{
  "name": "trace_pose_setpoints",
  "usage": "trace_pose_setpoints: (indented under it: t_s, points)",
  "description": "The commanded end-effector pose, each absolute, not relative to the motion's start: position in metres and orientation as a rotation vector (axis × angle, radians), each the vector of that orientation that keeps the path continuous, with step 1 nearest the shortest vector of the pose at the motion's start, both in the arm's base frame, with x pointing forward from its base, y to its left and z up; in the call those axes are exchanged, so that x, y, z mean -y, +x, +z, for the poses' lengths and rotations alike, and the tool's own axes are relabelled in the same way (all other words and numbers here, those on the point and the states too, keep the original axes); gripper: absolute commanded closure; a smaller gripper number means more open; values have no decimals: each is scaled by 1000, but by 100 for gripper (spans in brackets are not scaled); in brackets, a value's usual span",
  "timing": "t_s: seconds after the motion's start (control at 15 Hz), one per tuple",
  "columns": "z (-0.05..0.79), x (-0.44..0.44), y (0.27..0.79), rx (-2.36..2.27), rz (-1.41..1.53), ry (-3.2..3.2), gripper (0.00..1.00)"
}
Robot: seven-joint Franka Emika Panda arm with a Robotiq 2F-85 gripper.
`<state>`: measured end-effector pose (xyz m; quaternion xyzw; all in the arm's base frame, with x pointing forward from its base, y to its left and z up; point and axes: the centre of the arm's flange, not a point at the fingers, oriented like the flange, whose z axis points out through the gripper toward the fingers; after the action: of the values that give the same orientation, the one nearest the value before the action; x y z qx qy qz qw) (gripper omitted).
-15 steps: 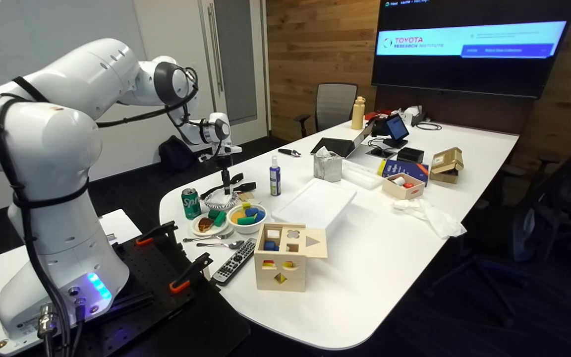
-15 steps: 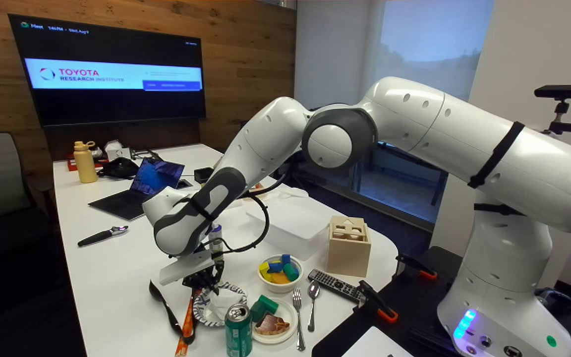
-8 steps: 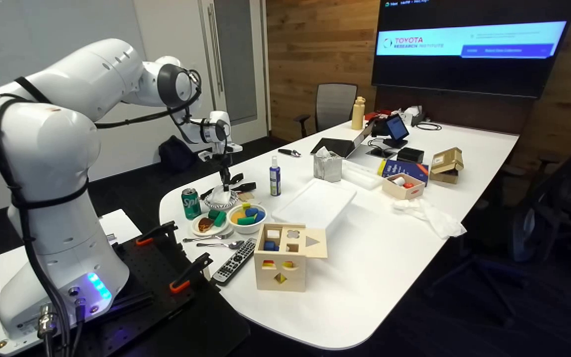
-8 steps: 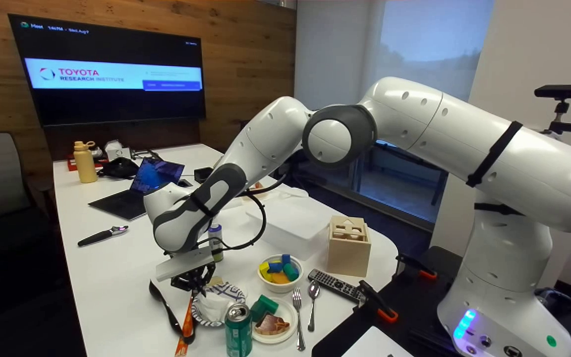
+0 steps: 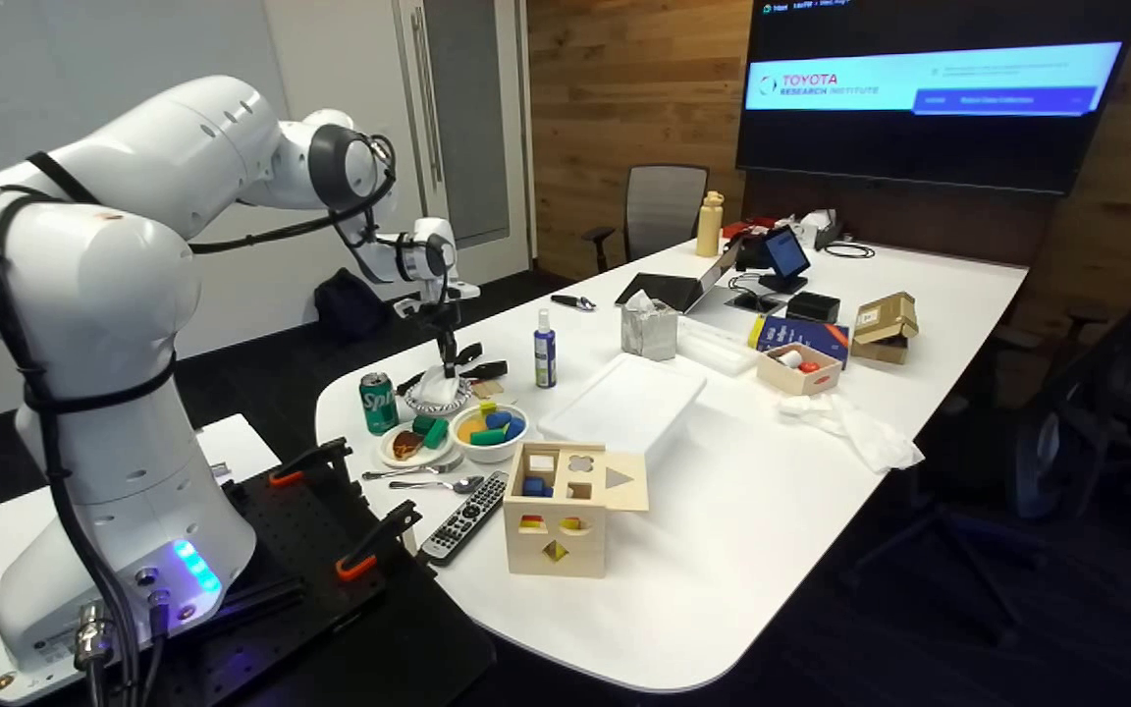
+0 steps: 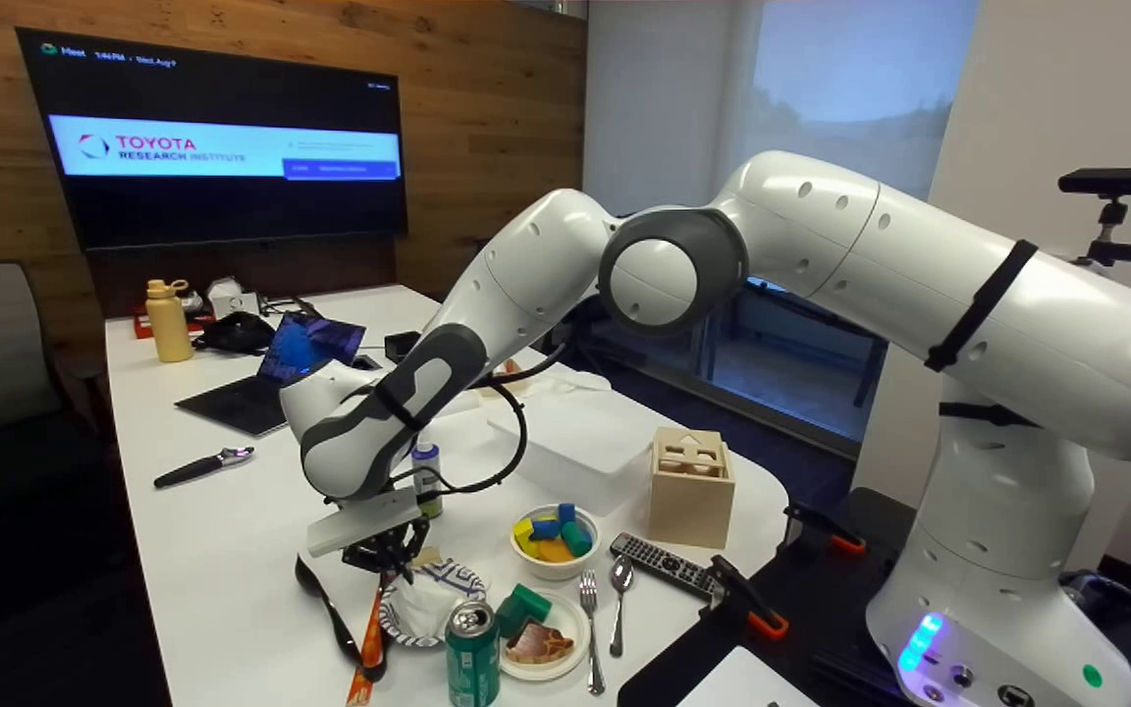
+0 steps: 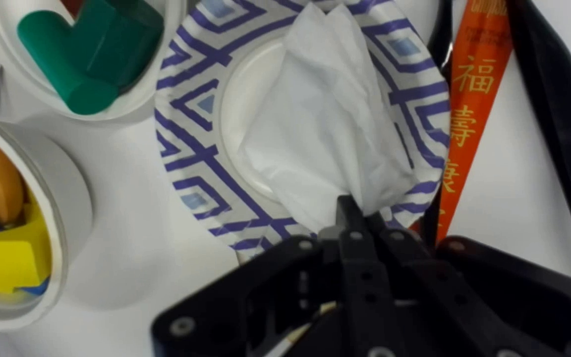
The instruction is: Wipe the striped bowl with the paper towel
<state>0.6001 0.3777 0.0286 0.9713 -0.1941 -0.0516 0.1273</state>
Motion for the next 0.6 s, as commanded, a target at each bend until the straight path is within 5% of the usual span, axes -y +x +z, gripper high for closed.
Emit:
trace_pose_setpoints:
  t_s: [0.0,0.53]
  points:
    - [44,-380,591,632,-187,2690,100]
    - [46,-365,575,788,-228,2494,100]
